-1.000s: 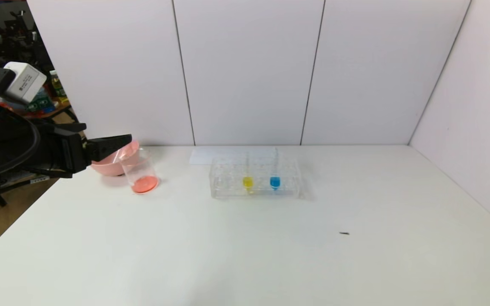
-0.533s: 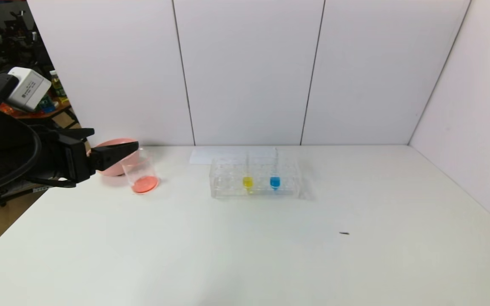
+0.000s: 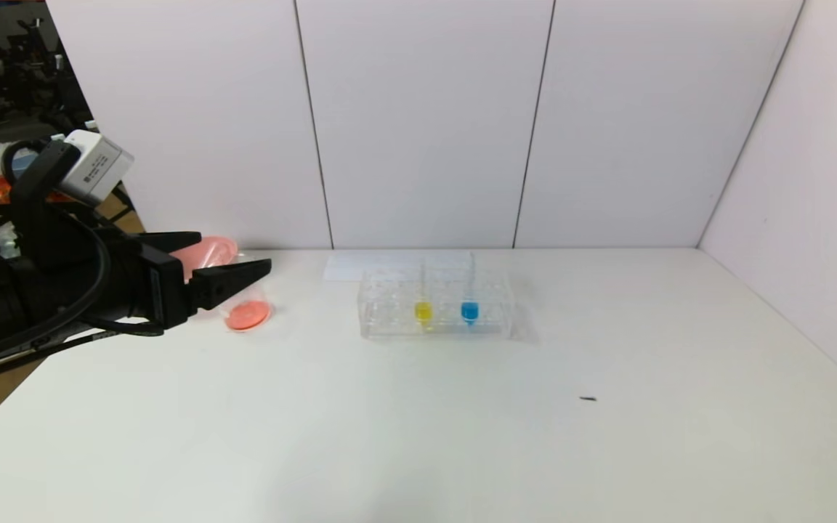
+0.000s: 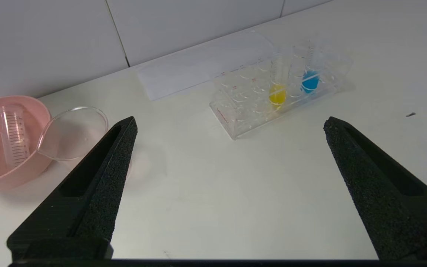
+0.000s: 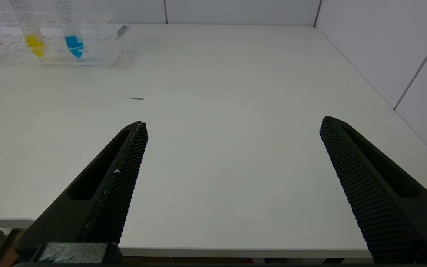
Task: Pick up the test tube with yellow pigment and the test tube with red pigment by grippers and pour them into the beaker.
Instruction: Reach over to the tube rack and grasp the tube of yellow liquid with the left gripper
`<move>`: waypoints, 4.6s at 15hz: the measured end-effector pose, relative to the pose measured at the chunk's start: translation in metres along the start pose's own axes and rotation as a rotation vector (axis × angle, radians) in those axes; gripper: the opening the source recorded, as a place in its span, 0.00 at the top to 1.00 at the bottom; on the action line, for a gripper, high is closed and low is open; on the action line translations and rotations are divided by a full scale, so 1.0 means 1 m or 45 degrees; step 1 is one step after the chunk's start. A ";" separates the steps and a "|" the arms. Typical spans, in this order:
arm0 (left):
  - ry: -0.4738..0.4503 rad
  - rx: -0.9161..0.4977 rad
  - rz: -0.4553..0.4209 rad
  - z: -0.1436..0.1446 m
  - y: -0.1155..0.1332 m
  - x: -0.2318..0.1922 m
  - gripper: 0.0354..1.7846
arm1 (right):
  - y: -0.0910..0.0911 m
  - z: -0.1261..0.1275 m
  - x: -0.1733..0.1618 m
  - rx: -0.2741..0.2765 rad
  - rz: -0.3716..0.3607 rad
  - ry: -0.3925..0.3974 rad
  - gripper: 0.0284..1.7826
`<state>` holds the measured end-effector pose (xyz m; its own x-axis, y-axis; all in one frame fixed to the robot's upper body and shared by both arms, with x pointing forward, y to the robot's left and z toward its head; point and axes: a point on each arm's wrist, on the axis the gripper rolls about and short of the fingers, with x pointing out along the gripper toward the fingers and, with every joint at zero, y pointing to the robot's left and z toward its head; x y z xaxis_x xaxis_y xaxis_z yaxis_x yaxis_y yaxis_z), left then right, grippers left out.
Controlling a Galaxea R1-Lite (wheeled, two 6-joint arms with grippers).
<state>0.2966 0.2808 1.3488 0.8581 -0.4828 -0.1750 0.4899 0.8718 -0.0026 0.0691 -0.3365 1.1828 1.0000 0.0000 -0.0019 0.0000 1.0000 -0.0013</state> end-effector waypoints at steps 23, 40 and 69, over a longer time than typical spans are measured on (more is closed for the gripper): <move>-0.037 -0.013 -0.224 -0.039 -0.037 0.091 0.01 | 0.000 0.000 0.000 0.000 0.000 0.000 0.05; 0.048 -0.025 -0.005 -0.059 -0.097 0.144 0.01 | 0.000 0.000 0.000 0.000 0.000 0.000 0.05; 0.006 -0.061 0.127 -0.084 -0.106 0.242 0.01 | 0.000 0.000 0.000 0.000 0.000 0.000 0.05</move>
<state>0.4391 0.0787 1.2240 0.9016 -0.3929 -0.1812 0.3938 0.9186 -0.0322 0.0691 -0.3365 1.1828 1.0000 0.0000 -0.0019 0.0000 1.0000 -0.0013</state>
